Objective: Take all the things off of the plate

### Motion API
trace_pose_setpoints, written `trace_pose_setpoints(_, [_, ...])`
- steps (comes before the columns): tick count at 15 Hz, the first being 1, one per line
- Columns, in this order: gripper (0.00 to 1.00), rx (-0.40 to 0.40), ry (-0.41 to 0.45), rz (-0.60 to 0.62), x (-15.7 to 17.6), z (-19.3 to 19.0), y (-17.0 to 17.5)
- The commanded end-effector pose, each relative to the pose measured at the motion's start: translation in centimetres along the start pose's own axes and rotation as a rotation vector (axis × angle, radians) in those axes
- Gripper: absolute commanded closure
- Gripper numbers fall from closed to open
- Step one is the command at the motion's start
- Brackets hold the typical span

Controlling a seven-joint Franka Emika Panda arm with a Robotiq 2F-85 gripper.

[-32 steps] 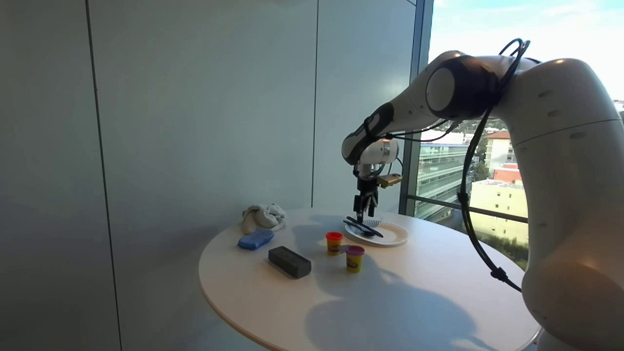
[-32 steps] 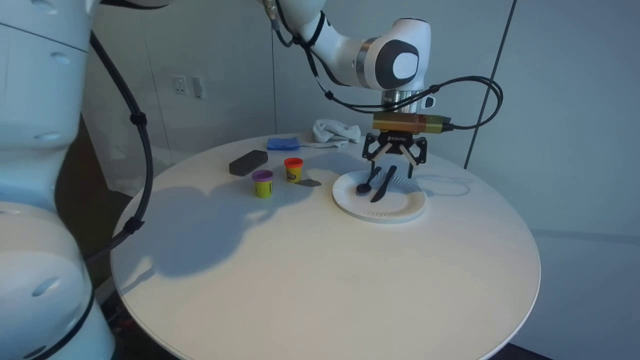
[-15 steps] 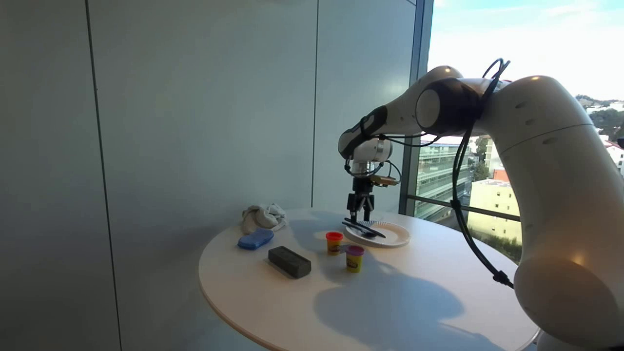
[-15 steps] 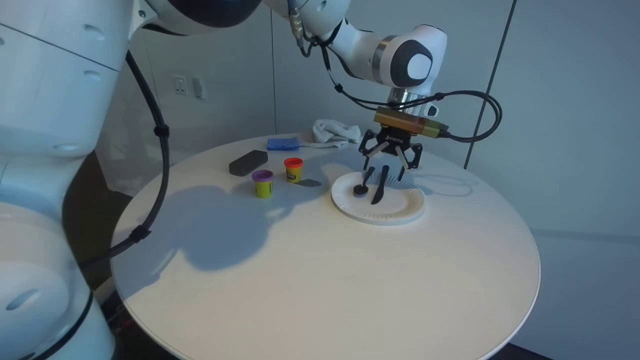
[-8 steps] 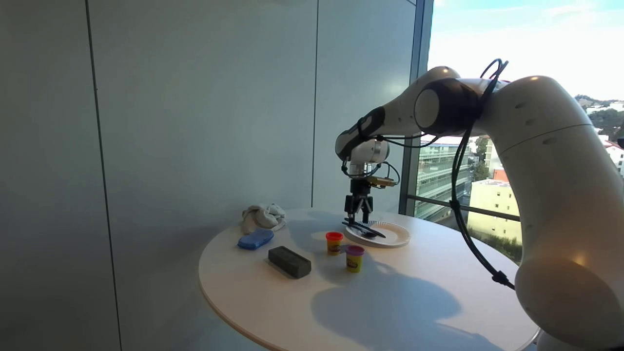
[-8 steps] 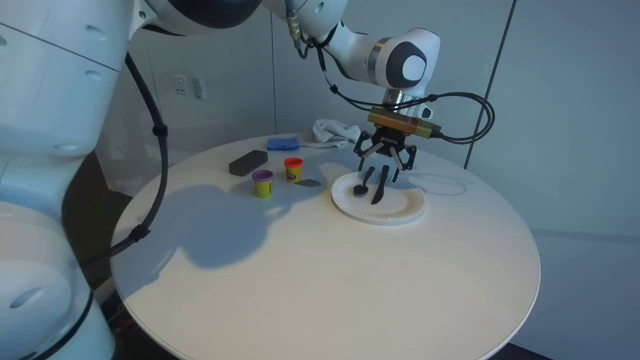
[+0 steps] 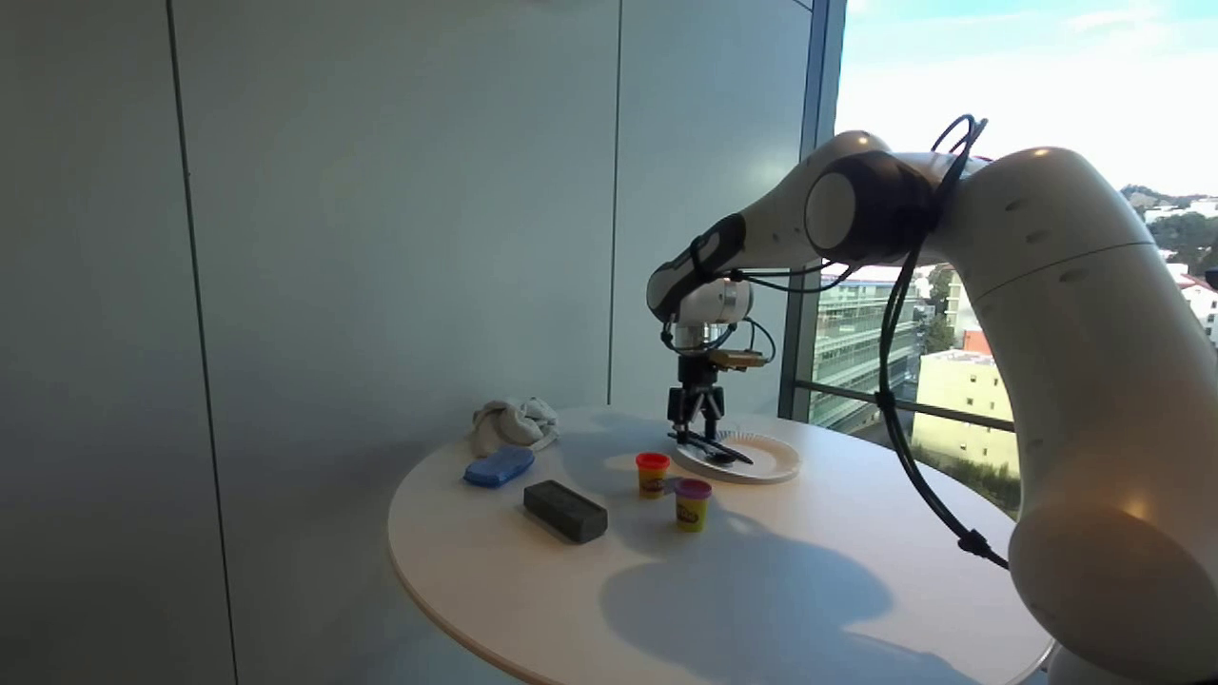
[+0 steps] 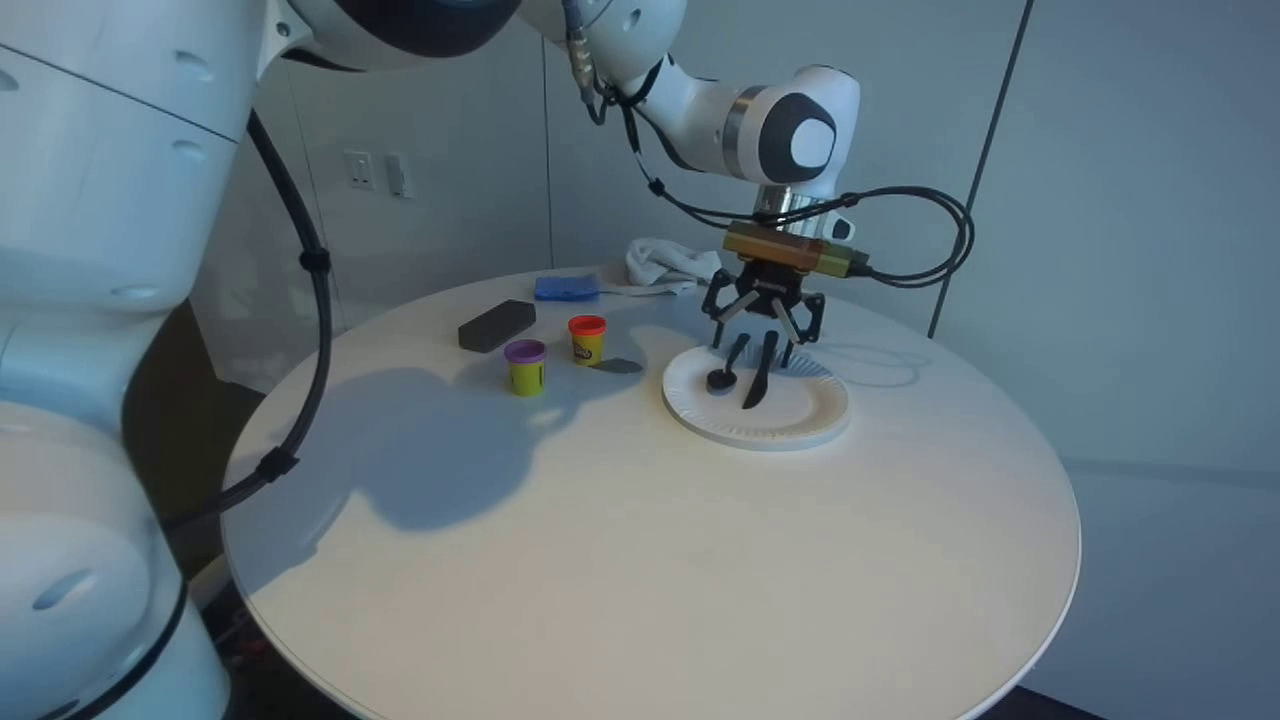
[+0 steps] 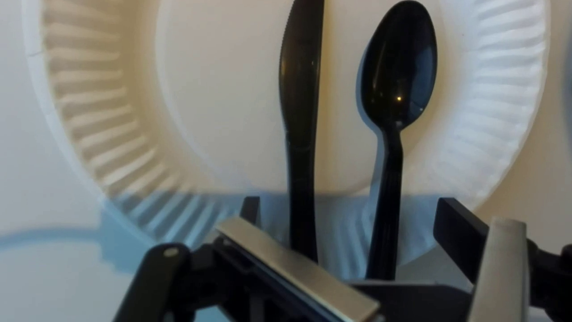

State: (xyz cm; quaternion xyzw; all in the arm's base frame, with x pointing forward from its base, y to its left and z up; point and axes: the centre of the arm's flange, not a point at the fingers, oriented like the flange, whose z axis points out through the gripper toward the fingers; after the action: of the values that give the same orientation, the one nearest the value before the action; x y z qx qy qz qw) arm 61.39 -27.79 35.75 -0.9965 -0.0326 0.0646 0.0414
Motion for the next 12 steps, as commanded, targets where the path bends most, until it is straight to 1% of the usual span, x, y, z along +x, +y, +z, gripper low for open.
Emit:
trace_pose_setpoints(1, [0.00, -0.039, 0.043, -0.003, 0.05, 0.11, -0.16])
trace_pose_setpoints(2, [0.00, -0.038, 0.045, -0.007, 0.14, 0.10, -0.04])
trace_pose_setpoints(3, [0.03, -0.038, 0.053, -0.013, 0.16, 0.03, 0.01])
trace_pose_setpoints(4, [0.26, -0.042, 0.056, -0.015, 0.16, -0.04, 0.01])
trace_pose_setpoints(6, [0.30, -0.043, 0.066, -0.024, 0.18, -0.15, -0.02])
trace_pose_setpoints(7, [0.39, -0.043, 0.072, -0.026, 0.21, -0.25, -0.02])
trace_pose_setpoints(11, [0.69, -0.051, 0.085, -0.030, 0.23, -0.52, -0.04])
trace_pose_setpoints(12, [0.78, -0.050, 0.089, -0.031, 0.21, -0.57, -0.06])
